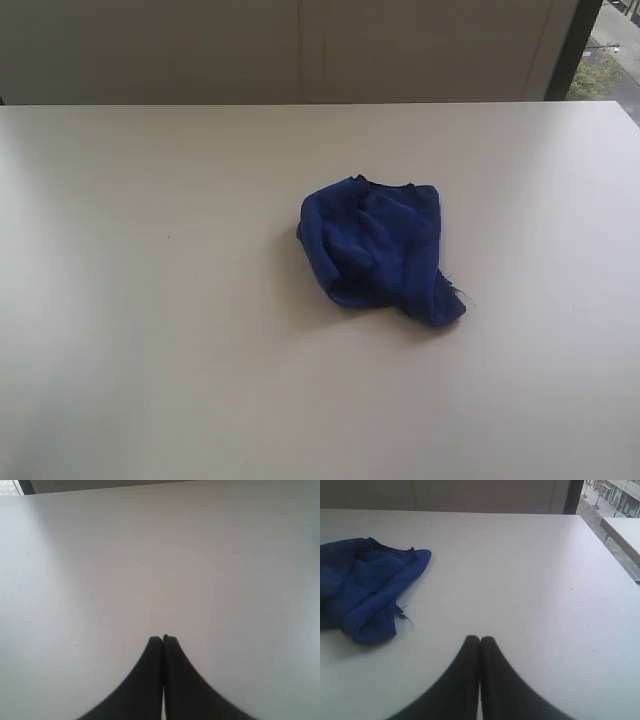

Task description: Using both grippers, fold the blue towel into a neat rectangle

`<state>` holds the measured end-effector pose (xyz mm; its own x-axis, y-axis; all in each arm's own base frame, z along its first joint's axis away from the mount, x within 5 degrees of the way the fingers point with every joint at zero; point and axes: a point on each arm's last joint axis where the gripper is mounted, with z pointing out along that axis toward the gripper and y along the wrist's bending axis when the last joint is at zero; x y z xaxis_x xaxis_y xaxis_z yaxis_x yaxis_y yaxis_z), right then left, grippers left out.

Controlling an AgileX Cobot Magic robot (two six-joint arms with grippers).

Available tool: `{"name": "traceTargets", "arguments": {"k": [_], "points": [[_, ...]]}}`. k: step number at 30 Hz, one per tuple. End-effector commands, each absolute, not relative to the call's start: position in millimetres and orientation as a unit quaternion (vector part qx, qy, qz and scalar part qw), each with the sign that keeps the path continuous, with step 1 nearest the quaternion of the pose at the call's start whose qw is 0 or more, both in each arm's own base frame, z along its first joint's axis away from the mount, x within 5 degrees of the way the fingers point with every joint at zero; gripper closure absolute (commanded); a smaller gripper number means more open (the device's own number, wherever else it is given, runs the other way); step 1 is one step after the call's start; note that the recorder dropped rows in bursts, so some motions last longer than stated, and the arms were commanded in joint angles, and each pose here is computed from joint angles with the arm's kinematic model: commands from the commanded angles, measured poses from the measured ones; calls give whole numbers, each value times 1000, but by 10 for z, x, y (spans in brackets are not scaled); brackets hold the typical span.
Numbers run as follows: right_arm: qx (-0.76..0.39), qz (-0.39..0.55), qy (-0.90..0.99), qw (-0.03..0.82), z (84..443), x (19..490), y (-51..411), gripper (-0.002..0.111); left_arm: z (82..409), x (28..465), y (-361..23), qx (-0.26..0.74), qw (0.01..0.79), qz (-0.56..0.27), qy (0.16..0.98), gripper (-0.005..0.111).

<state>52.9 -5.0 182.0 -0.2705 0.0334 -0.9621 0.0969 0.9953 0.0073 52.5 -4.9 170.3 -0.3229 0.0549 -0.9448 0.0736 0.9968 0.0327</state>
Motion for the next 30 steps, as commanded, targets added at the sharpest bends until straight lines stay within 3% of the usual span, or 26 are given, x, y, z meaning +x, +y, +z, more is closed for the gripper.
{"name": "traceTargets", "arguments": {"k": [1, 16, 30], "points": [[37, -34, 792, 608, 1819, 531, -55, 108, 1690, 525, -48, 34, 581, -11, 813, 107], [27, -42, 600, 799, 2307, 526, -51, 108, 1690, 525, -48, 34, 581, -11, 813, 107], [24, -46, 585, 809, 2338, 517, -50, 108, 1690, 525, -48, 34, 581, -11, 813, 107]]}}
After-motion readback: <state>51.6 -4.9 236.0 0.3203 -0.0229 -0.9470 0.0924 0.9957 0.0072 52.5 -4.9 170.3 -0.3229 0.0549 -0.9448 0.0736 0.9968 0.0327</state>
